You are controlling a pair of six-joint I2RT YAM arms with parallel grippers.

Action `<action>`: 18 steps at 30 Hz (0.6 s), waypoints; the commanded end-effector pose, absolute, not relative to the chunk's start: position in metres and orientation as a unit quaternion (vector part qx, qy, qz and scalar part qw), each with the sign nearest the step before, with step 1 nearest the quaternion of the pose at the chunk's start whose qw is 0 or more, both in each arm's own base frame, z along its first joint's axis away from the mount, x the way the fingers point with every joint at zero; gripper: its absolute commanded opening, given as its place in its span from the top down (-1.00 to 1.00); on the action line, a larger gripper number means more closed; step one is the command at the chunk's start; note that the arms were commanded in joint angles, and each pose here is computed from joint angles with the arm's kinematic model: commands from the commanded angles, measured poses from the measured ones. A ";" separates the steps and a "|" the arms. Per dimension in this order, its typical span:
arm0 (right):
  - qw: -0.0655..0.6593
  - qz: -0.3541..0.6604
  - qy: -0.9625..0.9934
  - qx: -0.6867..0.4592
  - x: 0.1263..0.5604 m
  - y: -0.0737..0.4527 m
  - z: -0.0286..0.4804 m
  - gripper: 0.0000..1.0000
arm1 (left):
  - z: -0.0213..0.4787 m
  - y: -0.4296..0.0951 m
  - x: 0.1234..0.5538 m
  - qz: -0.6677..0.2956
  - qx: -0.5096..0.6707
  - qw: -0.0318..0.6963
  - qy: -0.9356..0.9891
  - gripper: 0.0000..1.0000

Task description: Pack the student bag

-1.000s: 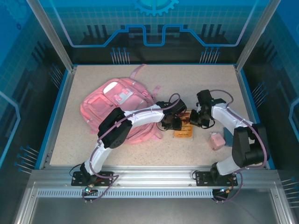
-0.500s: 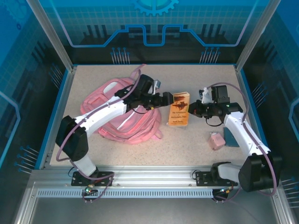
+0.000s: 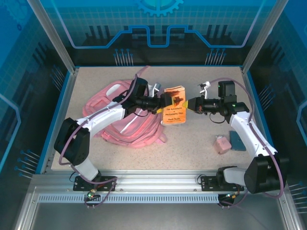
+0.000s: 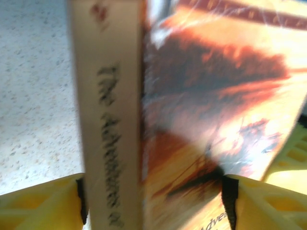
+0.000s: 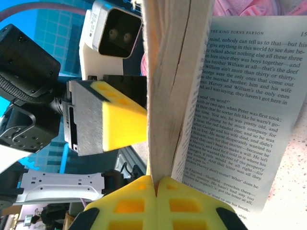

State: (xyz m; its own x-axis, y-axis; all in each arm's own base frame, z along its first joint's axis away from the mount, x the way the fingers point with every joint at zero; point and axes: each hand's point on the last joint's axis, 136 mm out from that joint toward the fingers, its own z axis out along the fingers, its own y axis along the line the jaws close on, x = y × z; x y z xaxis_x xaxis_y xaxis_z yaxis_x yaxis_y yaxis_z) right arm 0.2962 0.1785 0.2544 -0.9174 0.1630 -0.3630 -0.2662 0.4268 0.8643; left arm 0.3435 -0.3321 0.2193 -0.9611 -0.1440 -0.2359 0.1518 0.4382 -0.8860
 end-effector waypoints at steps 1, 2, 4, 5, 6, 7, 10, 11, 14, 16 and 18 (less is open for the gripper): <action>0.212 0.565 0.795 -0.065 0.294 0.186 0.282 1.00 | 0.252 -0.331 0.341 -0.575 0.015 0.158 0.803 -0.04; 0.214 0.563 0.796 -0.064 0.295 0.185 0.282 1.00 | 0.254 -0.330 0.342 -0.576 0.014 0.161 0.801 0.11; 0.213 0.559 0.800 -0.055 0.297 0.184 0.279 0.97 | 0.257 -0.328 0.343 -0.577 0.012 0.168 0.799 0.32; 0.211 0.556 0.803 -0.047 0.298 0.183 0.277 0.82 | 0.259 -0.327 0.343 -0.577 0.012 0.174 0.798 0.42; 0.210 0.552 0.806 -0.040 0.299 0.182 0.276 0.69 | 0.261 -0.325 0.344 -0.576 0.010 0.179 0.798 0.46; 0.209 0.546 0.811 -0.025 0.301 0.181 0.271 0.44 | 0.264 -0.323 0.344 -0.574 0.007 0.187 0.797 0.50; 0.221 0.534 0.816 0.014 0.307 0.175 0.265 -0.26 | 0.272 -0.309 0.350 -0.556 -0.015 0.224 0.800 0.63; 0.226 0.537 0.812 0.022 0.309 0.176 0.265 -0.41 | 0.274 -0.304 0.353 -0.548 -0.025 0.239 0.801 0.65; 0.233 0.543 0.805 0.055 0.313 0.178 0.261 -0.72 | 0.280 -0.283 0.363 -0.518 -0.065 0.290 0.802 0.66; 0.232 0.552 0.798 0.076 0.316 0.184 0.260 -0.89 | 0.282 -0.266 0.371 -0.489 -0.099 0.329 0.802 0.66; 0.219 0.566 0.789 0.096 0.317 0.194 0.254 -0.99 | 0.284 -0.249 0.378 -0.464 -0.138 0.361 0.797 0.65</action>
State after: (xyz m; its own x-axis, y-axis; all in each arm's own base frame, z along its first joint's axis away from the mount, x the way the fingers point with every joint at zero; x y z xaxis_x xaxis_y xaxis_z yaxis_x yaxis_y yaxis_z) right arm 0.3089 0.1838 0.2454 -0.9041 0.3307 -0.2707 -0.1238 0.4037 0.9065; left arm 0.3606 -0.2817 0.2653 -0.8285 -0.4082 -0.3833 0.1588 0.4851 -0.8599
